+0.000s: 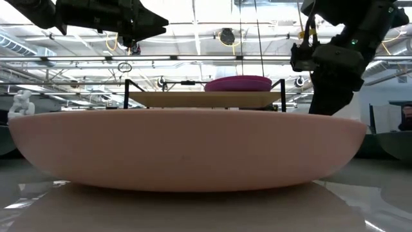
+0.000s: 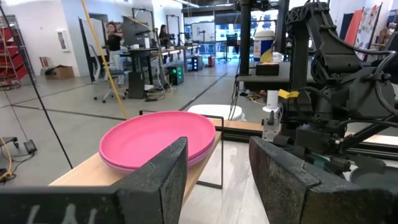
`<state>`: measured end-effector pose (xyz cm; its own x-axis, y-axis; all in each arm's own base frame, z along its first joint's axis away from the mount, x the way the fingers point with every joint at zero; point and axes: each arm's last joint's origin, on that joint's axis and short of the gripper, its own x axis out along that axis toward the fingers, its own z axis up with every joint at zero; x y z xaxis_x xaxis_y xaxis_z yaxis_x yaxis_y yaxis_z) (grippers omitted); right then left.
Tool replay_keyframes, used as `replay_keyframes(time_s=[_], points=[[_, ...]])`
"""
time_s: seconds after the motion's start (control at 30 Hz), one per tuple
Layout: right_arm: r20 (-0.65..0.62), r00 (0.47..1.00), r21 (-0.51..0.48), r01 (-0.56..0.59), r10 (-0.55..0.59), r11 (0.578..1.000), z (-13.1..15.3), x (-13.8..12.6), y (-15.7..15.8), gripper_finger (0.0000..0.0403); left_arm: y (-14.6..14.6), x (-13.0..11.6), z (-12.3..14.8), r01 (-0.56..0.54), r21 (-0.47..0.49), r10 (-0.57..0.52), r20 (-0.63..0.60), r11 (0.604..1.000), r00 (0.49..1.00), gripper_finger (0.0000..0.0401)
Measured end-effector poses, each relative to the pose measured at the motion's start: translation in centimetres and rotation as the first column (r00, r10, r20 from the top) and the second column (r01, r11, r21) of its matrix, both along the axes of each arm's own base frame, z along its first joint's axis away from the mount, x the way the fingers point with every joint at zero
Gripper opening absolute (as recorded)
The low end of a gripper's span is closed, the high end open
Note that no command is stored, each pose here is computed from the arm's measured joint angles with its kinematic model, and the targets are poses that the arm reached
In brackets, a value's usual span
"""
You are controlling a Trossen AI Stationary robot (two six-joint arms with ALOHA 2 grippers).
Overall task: Place and stack plates onto a shelf
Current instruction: Stack the right dark green plate on top of the pink plate on the shelf
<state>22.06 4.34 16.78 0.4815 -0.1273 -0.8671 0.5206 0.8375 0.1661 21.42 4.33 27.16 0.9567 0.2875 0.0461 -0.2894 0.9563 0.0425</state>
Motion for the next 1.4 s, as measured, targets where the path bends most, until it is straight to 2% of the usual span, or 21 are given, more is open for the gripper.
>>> replay_keyframes(time_s=[0.83, 0.97, 1.2, 1.4], points=[[0.017, 0.997, 0.045, 0.078, -0.078, 0.996, -2.1, -1.0, -0.2, 0.0103, 0.0, 0.0, 0.0, 0.0, 0.0, 0.0, 0.0, 1.0, 1.0, 0.0177], [0.01, 0.996, 0.041, 0.087, -0.087, 0.995, -2.2, -1.1, -0.3, 0.0083, 0.0, 0.0, 0.0, 0.0, 0.0, 0.0, 0.0, 1.0, 1.0, 0.0177], [0.001, 0.996, 0.045, 0.084, -0.084, 0.995, -2.2, -1.2, -0.3, 0.0012, 0.0, 0.0, 0.0, 0.0, 0.0, 0.0, 0.0, 1.0, 1.0, 0.0177], [0.001, 0.998, 0.061, 0.057, -0.057, 0.997, -2.0, -1.0, -0.1, 0.0001, 0.0, 0.0, 0.0, 0.0, 0.0, 0.0, 0.0, 1.0, 1.0, 0.0177]])
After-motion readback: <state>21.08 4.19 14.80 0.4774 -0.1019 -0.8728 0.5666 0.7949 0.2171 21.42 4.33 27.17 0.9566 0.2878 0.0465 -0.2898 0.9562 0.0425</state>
